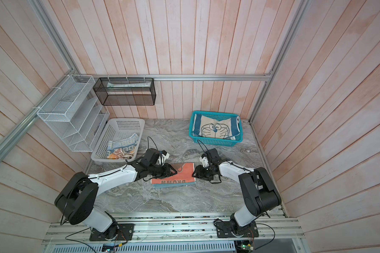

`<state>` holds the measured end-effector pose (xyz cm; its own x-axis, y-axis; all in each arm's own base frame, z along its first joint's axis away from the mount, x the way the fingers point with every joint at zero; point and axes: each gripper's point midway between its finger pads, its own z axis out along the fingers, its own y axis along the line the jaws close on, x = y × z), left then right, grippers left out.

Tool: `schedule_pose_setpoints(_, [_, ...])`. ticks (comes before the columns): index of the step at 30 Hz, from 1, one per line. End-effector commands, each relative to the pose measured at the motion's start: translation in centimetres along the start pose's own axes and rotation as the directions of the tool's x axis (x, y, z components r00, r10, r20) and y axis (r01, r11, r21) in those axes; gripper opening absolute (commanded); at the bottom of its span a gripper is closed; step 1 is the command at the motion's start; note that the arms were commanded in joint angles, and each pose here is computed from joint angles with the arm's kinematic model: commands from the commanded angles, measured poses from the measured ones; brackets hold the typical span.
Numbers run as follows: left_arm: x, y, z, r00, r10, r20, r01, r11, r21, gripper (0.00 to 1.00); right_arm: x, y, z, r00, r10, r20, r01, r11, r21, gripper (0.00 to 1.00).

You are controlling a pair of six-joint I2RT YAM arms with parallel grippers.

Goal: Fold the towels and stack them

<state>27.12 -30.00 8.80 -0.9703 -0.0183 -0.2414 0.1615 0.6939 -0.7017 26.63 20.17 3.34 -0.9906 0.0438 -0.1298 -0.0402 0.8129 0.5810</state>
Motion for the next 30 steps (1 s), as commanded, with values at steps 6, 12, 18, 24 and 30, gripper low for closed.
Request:
schedule_pose_setpoints(6, [0.7,-0.7,5.4,0.994,-0.085,-0.062,0.092,0.99,0.109,0.36,1.6,0.5,3.2,0.997,0.059,-0.058,-0.063,0.996,-0.068,0.56])
schedule_pose_setpoints(12, [2.5,1.2,6.2,0.986,-0.133,-0.102,0.142,0.986,0.087,0.35,2.0,1.8,4.8,0.995,0.03,-0.096,-0.037,0.997,-0.071,0.47])
schedule_pose_setpoints(18, [2.8,1.8,5.0,0.989,-0.125,-0.081,0.13,0.99,0.059,0.35,-0.2,3.6,4.5,0.998,-0.039,-0.047,0.038,0.999,-0.01,0.08])
schedule_pose_setpoints(24, [0.4,2.7,1.3,0.995,-0.099,0.025,0.099,0.995,0.008,0.38,-7.1,8.1,1.3,0.98,-0.182,0.077,0.176,0.982,0.073,0.0])
schedule_pose_setpoints(30, [-3.0,2.2,-2.2,0.988,-0.066,0.137,0.063,0.998,0.027,0.38,-15.5,13.1,-0.7,0.938,-0.307,0.162,0.285,0.948,0.144,0.0])
